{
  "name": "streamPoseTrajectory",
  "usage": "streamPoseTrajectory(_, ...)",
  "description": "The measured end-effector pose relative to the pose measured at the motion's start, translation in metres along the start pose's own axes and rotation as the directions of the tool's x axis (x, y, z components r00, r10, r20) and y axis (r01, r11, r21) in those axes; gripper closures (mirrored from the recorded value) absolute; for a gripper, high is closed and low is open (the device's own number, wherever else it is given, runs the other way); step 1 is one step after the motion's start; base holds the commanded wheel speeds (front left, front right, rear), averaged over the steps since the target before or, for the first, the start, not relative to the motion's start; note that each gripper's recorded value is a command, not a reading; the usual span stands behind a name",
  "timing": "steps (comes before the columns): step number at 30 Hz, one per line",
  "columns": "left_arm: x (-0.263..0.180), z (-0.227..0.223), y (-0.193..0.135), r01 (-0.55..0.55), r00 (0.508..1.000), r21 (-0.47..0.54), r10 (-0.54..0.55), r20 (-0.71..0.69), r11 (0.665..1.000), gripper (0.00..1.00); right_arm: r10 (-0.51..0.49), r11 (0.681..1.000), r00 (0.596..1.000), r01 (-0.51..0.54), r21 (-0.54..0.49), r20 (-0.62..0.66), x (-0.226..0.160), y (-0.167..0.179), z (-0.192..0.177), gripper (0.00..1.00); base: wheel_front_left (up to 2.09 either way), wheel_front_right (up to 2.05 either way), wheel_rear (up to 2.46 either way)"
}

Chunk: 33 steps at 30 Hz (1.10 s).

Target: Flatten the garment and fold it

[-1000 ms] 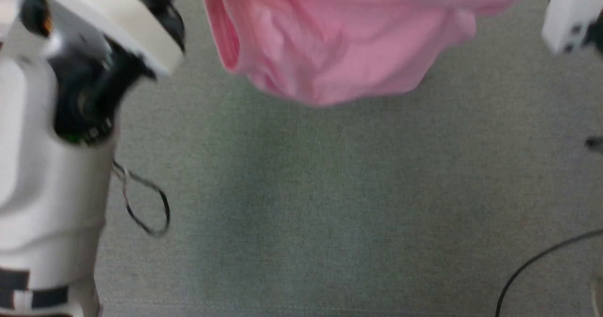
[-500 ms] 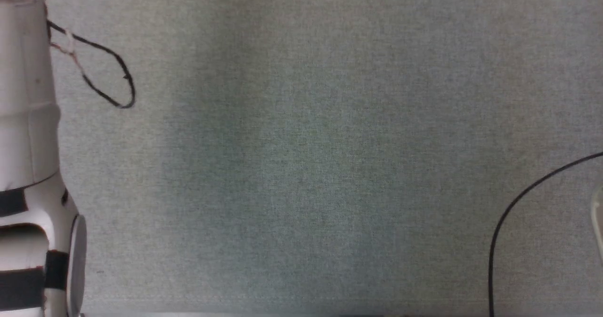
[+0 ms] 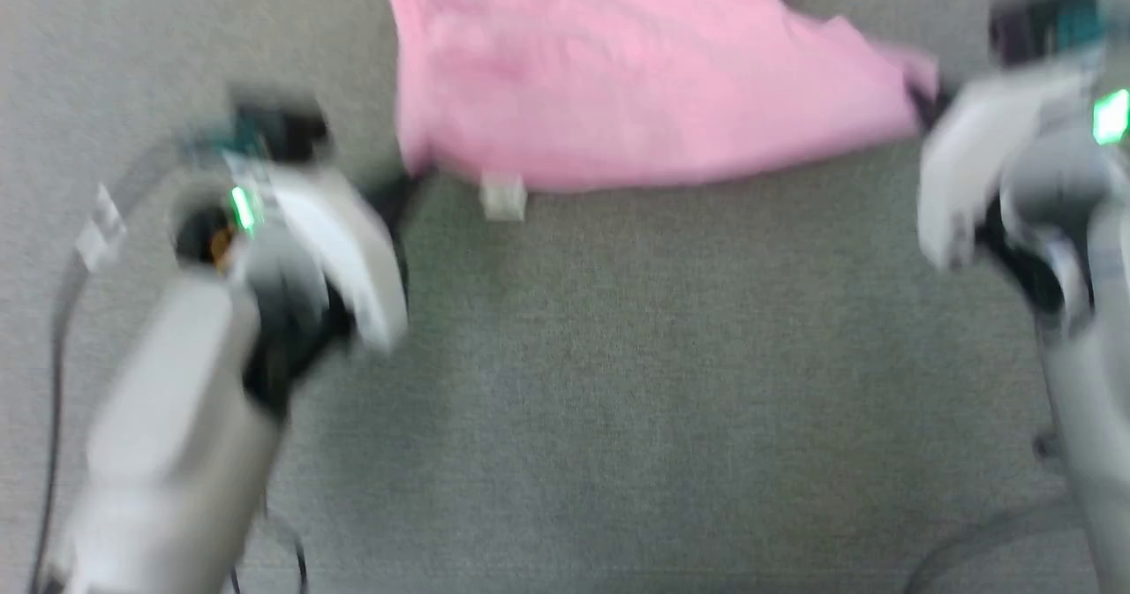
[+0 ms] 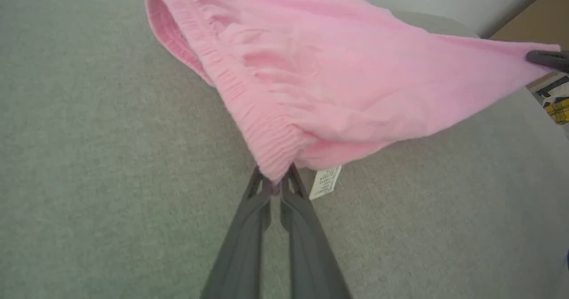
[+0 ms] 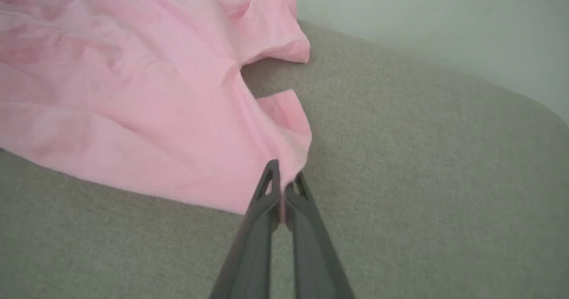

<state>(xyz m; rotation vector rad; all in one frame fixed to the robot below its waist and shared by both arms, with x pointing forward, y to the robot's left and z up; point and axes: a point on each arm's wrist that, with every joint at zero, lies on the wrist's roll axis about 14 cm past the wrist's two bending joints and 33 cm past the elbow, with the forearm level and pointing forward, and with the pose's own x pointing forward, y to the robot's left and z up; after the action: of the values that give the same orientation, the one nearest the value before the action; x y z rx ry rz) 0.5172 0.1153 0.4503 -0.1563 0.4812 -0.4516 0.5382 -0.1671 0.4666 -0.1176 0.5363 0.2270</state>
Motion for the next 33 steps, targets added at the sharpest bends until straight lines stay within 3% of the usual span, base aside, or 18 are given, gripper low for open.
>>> streamPoseTrajectory(8,-0.087,-0.091,-0.039,0.020,0.978,-0.123,-0.045,-0.203,0.992,1.00,-0.020,0.993,0.983,0.040,0.107,-0.181,-0.086,0.002,-0.090,1.00,0.00,0.00,0.00)
streamPoseTrajectory(13,-0.133,-0.117,-0.062,0.001,0.967,-0.196,-0.051,-0.249,0.981,1.00,-0.011,0.980,0.963,0.064,0.188,-0.269,-0.133,0.020,-0.132,1.00,0.00,0.00,0.00)
streamPoseTrajectory(18,-0.164,-0.129,-0.082,-0.004,0.960,-0.247,-0.066,-0.273,0.969,1.00,-0.023,0.977,0.929,0.100,0.190,-0.370,-0.166,0.029,-0.162,1.00,0.00,0.00,0.00)
streamPoseTrajectory(24,-0.162,-0.096,-0.091,0.030,0.988,-0.279,-0.071,-0.139,0.960,1.00,-0.062,0.984,0.973,0.096,0.148,-0.222,-0.159,0.023,-0.114,1.00,0.00,0.00,0.00)
streamPoseTrajectory(33,-0.114,-0.027,-0.074,0.056,0.998,-0.266,-0.048,0.035,0.962,1.00,-0.038,0.996,0.999,0.039,0.075,-0.026,-0.093,0.018,-0.027,1.00,0.00,0.00,0.00)
